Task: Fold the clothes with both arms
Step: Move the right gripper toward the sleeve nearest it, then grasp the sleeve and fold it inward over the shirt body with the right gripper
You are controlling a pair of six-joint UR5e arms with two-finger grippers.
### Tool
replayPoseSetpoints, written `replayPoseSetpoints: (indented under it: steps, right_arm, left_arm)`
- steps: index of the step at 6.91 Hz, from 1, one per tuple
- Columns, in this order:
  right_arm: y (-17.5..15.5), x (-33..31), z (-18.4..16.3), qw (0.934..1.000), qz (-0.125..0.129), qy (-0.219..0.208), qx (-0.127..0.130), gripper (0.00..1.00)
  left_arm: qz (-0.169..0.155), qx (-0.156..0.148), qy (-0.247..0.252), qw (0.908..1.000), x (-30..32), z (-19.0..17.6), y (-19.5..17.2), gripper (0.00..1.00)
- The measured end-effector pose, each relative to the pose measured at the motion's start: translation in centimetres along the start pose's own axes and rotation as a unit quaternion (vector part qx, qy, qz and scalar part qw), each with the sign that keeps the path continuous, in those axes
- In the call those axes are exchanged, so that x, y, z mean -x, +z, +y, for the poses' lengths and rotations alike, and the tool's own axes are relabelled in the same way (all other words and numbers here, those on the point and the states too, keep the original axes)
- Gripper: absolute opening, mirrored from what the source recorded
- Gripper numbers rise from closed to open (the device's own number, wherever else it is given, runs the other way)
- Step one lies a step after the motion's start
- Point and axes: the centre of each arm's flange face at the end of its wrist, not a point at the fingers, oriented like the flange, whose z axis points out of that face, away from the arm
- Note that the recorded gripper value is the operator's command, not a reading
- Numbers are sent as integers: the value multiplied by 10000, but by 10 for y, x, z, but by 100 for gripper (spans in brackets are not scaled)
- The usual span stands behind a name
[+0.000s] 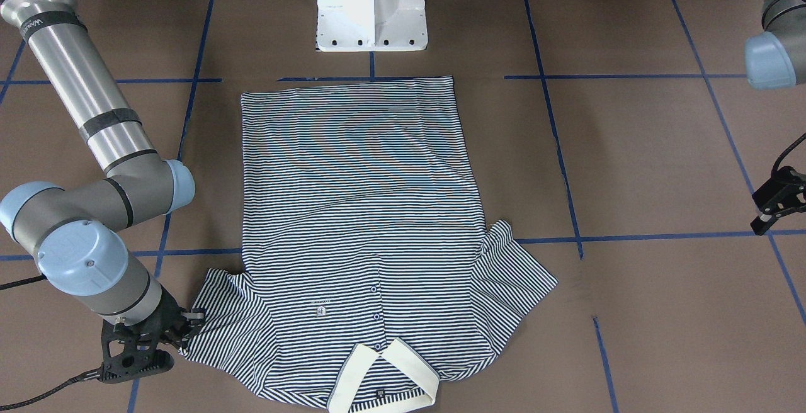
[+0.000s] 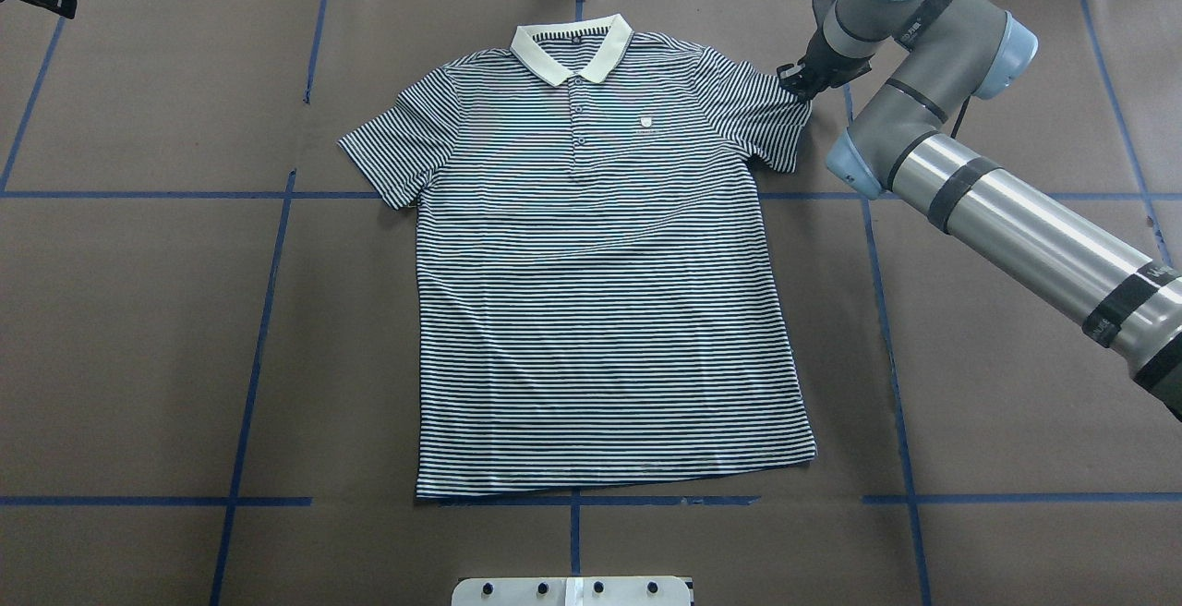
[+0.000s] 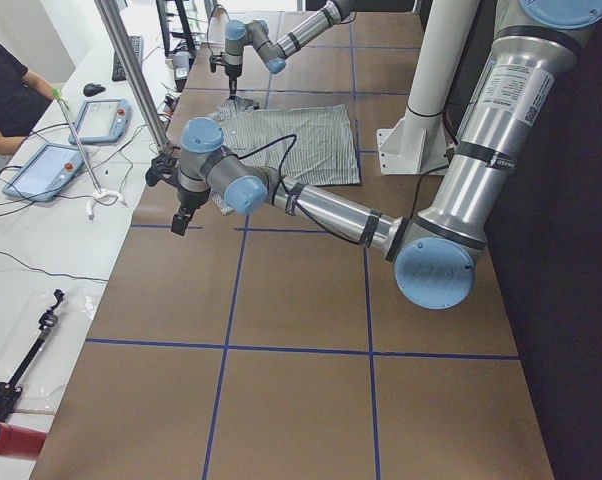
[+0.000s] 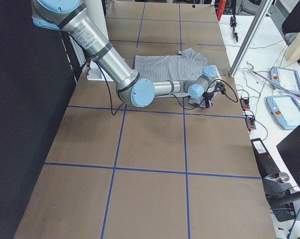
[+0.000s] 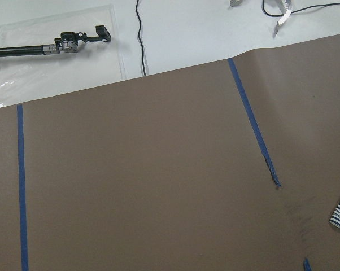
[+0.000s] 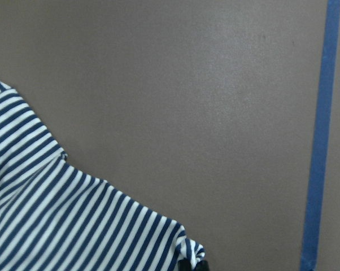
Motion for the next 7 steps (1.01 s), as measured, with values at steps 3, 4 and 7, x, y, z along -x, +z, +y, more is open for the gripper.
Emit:
replayPoseSetpoints:
  steps: [3,4,7]
  right_arm:
    - [-22,22,-8,9994,-327,-129,-34,0]
    - [-37,35,-10,9985,-504,-192,-74,0]
    - [-80,95,-13,9964,-802,-239,-110,0]
  left_arm:
    - [0,0,0,10000,0,0,0,100]
    - [0,-3,0,10000,0,0,0,100]
    - [-8,4,-4,10000,2,0,0,100]
